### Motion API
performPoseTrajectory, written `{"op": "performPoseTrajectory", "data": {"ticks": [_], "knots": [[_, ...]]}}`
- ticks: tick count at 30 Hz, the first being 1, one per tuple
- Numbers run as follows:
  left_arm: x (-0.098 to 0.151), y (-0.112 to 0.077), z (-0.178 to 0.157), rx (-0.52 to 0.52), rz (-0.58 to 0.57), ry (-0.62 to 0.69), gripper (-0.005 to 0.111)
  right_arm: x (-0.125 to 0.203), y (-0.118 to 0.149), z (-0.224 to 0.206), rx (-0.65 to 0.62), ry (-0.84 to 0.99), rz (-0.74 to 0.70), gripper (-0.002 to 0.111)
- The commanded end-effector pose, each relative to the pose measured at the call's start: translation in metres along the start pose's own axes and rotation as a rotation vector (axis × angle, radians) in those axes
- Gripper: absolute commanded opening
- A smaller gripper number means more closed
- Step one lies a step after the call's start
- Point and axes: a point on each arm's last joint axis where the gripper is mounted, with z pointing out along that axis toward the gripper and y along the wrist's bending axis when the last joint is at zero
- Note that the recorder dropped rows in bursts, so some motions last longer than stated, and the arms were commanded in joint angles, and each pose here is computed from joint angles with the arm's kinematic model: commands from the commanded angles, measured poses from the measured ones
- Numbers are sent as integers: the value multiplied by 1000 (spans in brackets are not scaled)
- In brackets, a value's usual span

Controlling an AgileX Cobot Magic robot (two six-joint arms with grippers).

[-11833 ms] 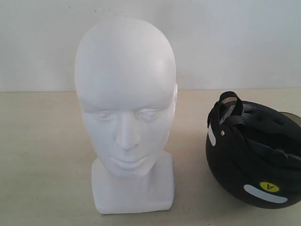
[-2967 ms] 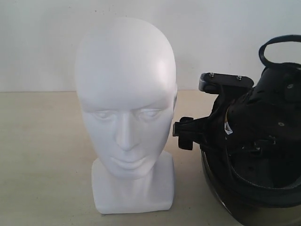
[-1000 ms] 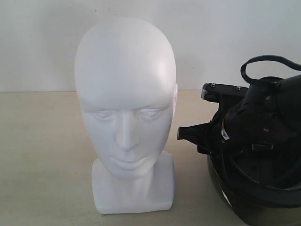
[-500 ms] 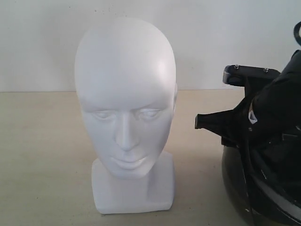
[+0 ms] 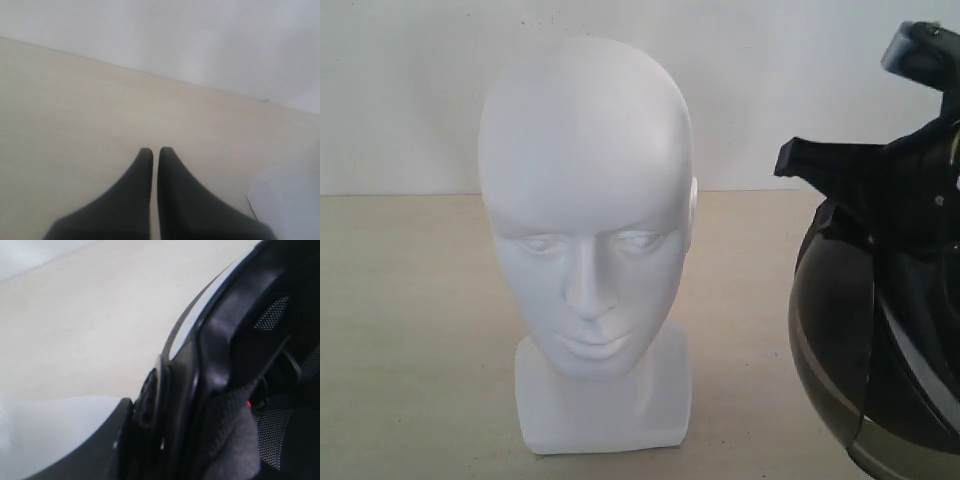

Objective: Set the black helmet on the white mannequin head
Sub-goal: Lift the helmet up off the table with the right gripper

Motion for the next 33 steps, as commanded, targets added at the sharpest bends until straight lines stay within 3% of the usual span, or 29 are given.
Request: {"op": "performPoseTrajectory", "data": {"ticks": [1, 7, 16, 26, 33], "knots": [[1, 0, 0, 9, 4, 0, 4, -14, 2, -21, -82, -140, 45, 0], [1, 0, 0, 9, 4, 0, 4, -27, 0, -42, -136, -277, 176, 0], [1, 0, 0, 9, 4, 0, 4, -42, 13, -54, -381, -409, 400, 0], [1, 0, 0, 9, 4, 0, 4, -48, 7, -58, -330, -487, 324, 0], [1, 0, 0, 9, 4, 0, 4, -50, 10, -63, -399, -487, 282, 0]]}}
